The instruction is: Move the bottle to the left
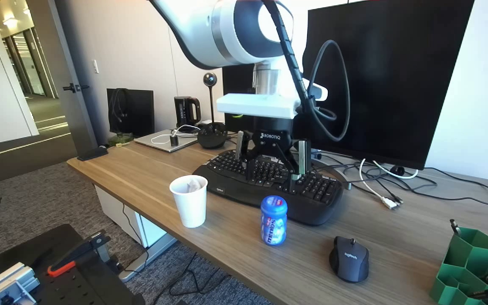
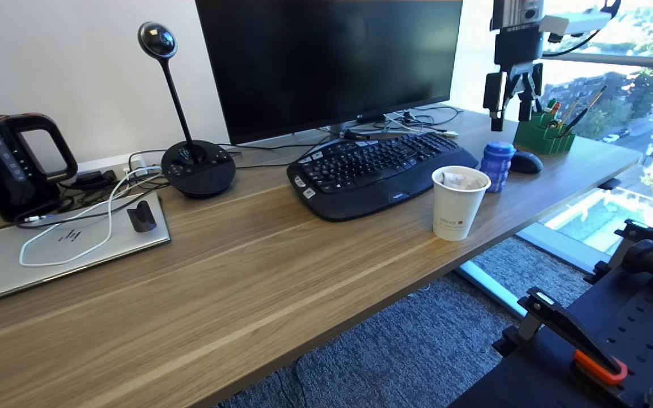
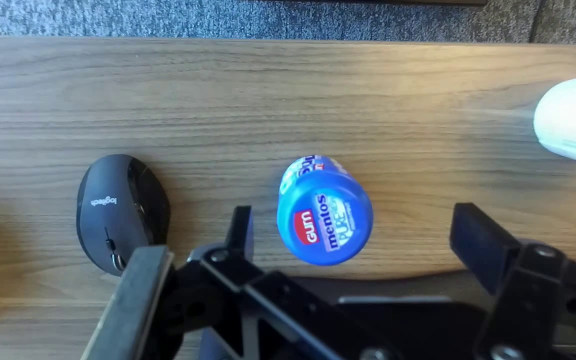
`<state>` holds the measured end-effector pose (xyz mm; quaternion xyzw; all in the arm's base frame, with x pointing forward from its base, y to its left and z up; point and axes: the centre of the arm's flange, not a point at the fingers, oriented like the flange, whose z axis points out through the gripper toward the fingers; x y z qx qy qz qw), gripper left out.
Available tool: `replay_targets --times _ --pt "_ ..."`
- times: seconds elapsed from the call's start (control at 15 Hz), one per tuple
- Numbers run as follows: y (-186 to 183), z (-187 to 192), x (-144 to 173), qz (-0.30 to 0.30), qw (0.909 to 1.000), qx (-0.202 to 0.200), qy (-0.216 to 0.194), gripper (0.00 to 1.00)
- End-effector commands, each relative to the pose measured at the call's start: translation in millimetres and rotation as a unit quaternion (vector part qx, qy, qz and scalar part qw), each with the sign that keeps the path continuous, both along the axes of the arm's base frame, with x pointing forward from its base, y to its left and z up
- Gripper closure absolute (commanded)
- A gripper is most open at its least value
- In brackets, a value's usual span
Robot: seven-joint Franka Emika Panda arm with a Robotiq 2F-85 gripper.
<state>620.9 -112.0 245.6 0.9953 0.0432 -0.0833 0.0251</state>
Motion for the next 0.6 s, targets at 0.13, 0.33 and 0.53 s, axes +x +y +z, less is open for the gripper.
replay_targets --times 0.13,0.33,0.53 --pt "-7 -13 8 0.015 0.9998 0.010 0.009 0.00" --pt "-8 -20 10 0.016 0.9997 0.010 0.013 0.00" --pt "-10 -26 12 0.018 0.9997 0.009 0.015 0.00"
